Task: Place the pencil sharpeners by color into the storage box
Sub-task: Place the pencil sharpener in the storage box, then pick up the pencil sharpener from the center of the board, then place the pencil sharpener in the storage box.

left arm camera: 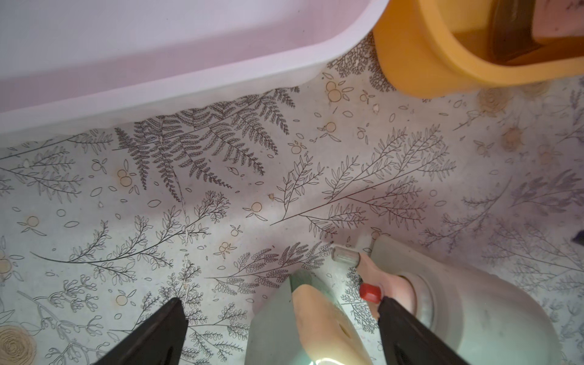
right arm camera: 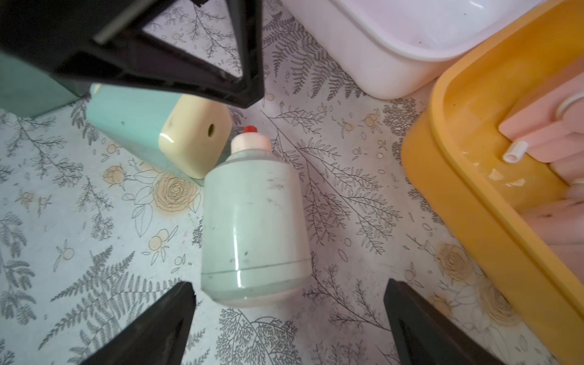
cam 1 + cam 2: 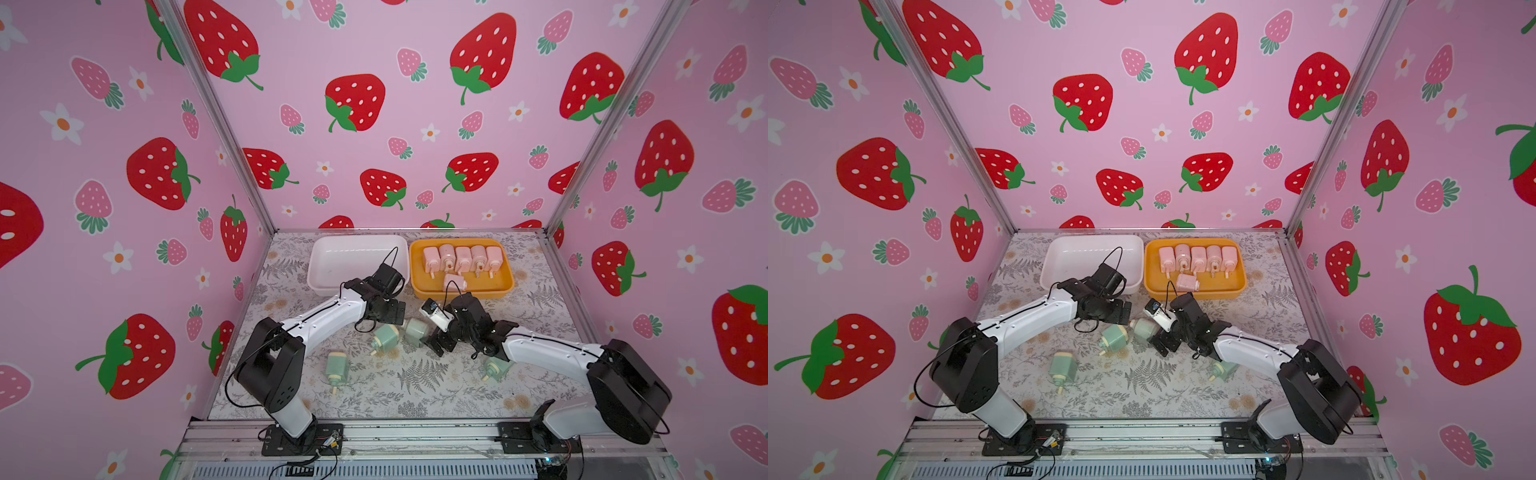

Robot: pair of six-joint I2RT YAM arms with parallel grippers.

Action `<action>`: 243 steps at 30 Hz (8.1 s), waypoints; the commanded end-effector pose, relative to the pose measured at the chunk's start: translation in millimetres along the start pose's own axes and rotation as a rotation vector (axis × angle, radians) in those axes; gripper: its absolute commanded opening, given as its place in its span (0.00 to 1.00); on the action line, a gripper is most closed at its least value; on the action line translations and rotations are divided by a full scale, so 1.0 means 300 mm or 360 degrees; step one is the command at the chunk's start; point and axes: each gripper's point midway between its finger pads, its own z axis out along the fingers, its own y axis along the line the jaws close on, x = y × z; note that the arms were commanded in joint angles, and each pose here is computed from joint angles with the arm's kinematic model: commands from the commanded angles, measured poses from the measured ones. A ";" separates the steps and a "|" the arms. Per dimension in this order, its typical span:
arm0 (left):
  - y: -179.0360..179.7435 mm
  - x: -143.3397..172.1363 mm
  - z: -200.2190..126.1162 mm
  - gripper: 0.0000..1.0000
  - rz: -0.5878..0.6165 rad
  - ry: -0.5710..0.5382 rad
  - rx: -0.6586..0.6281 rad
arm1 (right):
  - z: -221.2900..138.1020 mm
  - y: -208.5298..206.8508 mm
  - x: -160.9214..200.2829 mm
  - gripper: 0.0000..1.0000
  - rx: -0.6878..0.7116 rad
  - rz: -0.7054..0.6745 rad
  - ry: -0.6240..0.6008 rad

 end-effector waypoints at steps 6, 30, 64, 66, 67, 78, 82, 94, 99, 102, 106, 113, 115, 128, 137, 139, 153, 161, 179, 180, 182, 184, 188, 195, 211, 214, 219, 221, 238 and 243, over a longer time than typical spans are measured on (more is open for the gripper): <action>0.006 -0.037 -0.011 1.00 0.0042 -0.0010 -0.0050 | 0.053 -0.045 0.007 0.98 0.0102 -0.0055 0.0049; -0.011 -0.075 0.027 1.00 0.0176 0.0013 -0.0092 | -0.002 -0.179 0.019 0.96 0.0417 0.0006 0.0179; -0.325 0.027 -0.026 0.89 0.0958 -0.0002 0.0389 | -0.257 -0.230 0.002 1.00 0.0703 0.0317 -0.0247; -0.336 0.015 -0.010 0.88 0.0960 -0.0064 0.0405 | -0.266 -0.225 0.012 1.00 0.0696 0.0341 -0.0239; -0.338 0.008 -0.004 0.88 0.0961 -0.0091 0.0405 | -0.271 -0.223 0.014 1.00 0.0695 0.0349 -0.0241; -0.355 0.025 0.048 0.75 0.0992 -0.0145 0.0464 | -0.315 -0.210 -0.004 1.00 0.0684 0.0394 -0.0353; -0.345 0.036 0.069 0.71 0.0985 -0.0136 0.0445 | -0.317 -0.207 -0.009 1.00 0.0671 0.0404 -0.0359; -0.332 0.044 0.103 0.67 0.0966 -0.0130 0.0409 | -0.322 -0.204 -0.027 1.00 0.0657 0.0409 -0.0385; -0.330 0.049 0.124 0.64 0.0952 -0.0119 0.0400 | -0.324 -0.203 -0.035 1.00 0.0653 0.0384 -0.0391; -0.335 0.039 0.120 0.46 0.0947 -0.0148 0.0408 | -0.329 -0.204 -0.043 1.00 0.0656 0.0377 -0.0401; -0.333 0.041 0.113 0.29 0.0952 -0.0171 0.0416 | -0.339 -0.212 -0.056 1.00 0.0678 0.0384 -0.0432; -0.326 0.014 0.028 0.00 0.0860 -0.0226 0.0430 | -0.349 -0.216 -0.086 1.00 0.0679 0.0396 -0.0511; -0.309 -0.005 -0.017 0.00 0.0806 -0.0263 0.0397 | -0.347 -0.212 -0.101 1.00 0.0656 0.0387 -0.0515; -0.098 -0.211 -0.241 0.00 0.0343 -0.0404 -0.0011 | -0.331 -0.273 -0.143 1.00 0.0773 0.0463 -0.0598; -0.017 -0.392 -0.264 0.00 0.0203 -0.0462 -0.0270 | -0.361 -0.277 -0.174 1.00 0.0779 0.0507 -0.0682; -0.010 -0.422 -0.256 0.00 0.0157 -0.0459 -0.0237 | -0.365 -0.272 -0.177 1.00 0.0764 0.0515 -0.0688; 0.130 -0.687 -0.076 0.00 -0.0257 -0.0425 -0.0010 | -0.385 -0.288 -0.157 1.00 0.0789 0.0732 -0.0694; 0.173 -0.762 0.027 0.00 -0.0384 -0.0432 -0.0044 | -0.415 -0.322 -0.134 1.00 0.0898 0.0868 -0.0648; 0.056 -0.744 0.196 0.00 -0.0334 -0.0289 0.0002 | -0.457 -0.319 -0.010 1.00 0.1005 0.0960 -0.0576; 0.050 -0.744 0.203 0.00 -0.0326 -0.0276 0.0004 | -0.452 -0.316 -0.004 1.00 0.0999 0.0959 -0.0570; 0.049 -0.744 0.215 0.00 -0.0321 -0.0258 -0.0009 | -0.479 -0.313 -0.019 1.00 0.0991 0.0966 -0.0631; 0.045 -0.740 0.226 0.00 -0.0327 -0.0241 -0.0012 | -0.480 -0.310 -0.020 1.00 0.0984 0.0963 -0.0640; 0.033 -0.717 0.244 0.00 -0.0329 -0.0191 0.0004 | -0.480 -0.311 -0.025 1.00 0.0985 0.0948 -0.0632; 0.022 -0.678 0.296 0.00 -0.0347 -0.0117 -0.0012 | -0.470 -0.312 -0.035 1.00 0.0977 0.0931 -0.0605; -0.002 -0.683 0.310 0.41 -0.0360 -0.0108 0.0047 | -0.473 -0.321 -0.020 1.00 0.1016 0.0939 -0.0592; 0.001 -0.687 0.300 0.48 -0.0356 -0.0118 0.0042 | -0.471 -0.319 -0.019 1.00 0.1014 0.0938 -0.0590; -0.007 -0.697 0.279 0.57 -0.0357 -0.0133 0.0074 | -0.471 -0.320 -0.017 1.00 0.1015 0.0939 -0.0588; -0.008 -0.702 0.265 0.59 -0.0359 -0.0140 0.0088 | -0.470 -0.319 -0.015 1.00 0.1014 0.0941 -0.0587; -0.017 -0.705 0.106 0.85 -0.0286 -0.0231 0.0158 | -0.458 -0.300 -0.040 1.00 0.0937 0.0891 -0.0615; -0.014 -0.655 0.006 0.99 -0.0236 -0.0338 0.0187 | -0.383 -0.227 -0.089 1.00 0.0681 0.0678 -0.0597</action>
